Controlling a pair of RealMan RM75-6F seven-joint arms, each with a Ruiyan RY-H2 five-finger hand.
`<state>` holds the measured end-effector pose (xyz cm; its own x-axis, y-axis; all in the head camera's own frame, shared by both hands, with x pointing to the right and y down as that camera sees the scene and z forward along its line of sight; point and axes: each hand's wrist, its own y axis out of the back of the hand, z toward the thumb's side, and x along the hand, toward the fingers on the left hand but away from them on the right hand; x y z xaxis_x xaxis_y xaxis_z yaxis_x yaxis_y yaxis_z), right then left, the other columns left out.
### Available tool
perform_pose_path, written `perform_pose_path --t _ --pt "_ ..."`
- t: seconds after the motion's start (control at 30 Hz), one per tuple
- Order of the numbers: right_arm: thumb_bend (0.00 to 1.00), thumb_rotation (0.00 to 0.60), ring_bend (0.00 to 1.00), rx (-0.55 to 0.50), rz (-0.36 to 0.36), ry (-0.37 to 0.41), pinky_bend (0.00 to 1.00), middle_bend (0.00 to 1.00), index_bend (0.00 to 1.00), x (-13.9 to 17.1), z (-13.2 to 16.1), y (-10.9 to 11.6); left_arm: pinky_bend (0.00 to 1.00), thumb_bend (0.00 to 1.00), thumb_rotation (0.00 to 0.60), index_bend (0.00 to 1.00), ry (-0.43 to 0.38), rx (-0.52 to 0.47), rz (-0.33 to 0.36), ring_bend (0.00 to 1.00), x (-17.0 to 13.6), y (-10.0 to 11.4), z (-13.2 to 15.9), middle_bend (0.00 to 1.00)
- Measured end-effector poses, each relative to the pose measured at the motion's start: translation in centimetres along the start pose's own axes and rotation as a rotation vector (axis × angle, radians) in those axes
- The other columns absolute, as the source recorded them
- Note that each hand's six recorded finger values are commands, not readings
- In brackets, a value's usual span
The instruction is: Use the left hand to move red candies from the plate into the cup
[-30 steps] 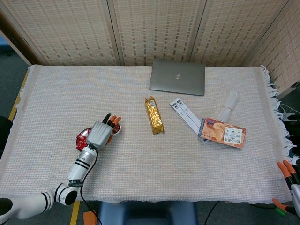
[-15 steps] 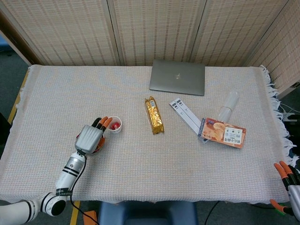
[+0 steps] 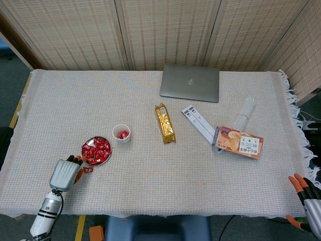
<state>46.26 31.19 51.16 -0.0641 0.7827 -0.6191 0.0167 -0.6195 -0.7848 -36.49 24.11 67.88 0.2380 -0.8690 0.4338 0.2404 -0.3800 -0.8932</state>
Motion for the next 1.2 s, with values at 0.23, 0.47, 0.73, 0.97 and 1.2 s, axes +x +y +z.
perform_pose_path --t 0.23,0.47,0.73,0.97,1.2 --pt "0.04 0.6 0.0 0.0 0.008 0.018 0.17 0.0 0.0 0.1 0.3 -0.1 1.0 0.39 0.6 0.37 -0.023 0.112 0.038 0.44 -1.7 -2.5 0.7 0.45" --pt "0.04 0.6 0.0 -0.001 0.012 0.018 0.18 0.0 0.0 0.2 0.3 -0.2 1.0 0.39 0.6 0.34 -0.055 0.137 0.029 0.44 -1.7 -4.1 2.5 0.44" --pt "0.04 0.6 0.0 0.0 0.014 0.012 0.19 0.0 0.0 0.2 0.1 -0.1 1.0 0.39 0.6 0.32 -0.053 0.205 0.05 0.43 -0.7 -4.2 2.4 0.43" --pt "0.04 0.6 0.0 0.001 0.018 0.01 0.2 0.0 0.0 0.1 0.2 -0.2 1.0 0.39 0.6 0.37 -0.058 0.226 0.012 0.42 -0.4 -5.1 2.5 0.44" --pt "0.04 0.6 0.0 0.0 0.018 0.008 0.21 0.0 0.0 0.0 0.1 -0.2 1.0 0.4 0.6 0.53 -0.051 0.243 0.027 0.47 0.0 -5.0 2.4 0.54"
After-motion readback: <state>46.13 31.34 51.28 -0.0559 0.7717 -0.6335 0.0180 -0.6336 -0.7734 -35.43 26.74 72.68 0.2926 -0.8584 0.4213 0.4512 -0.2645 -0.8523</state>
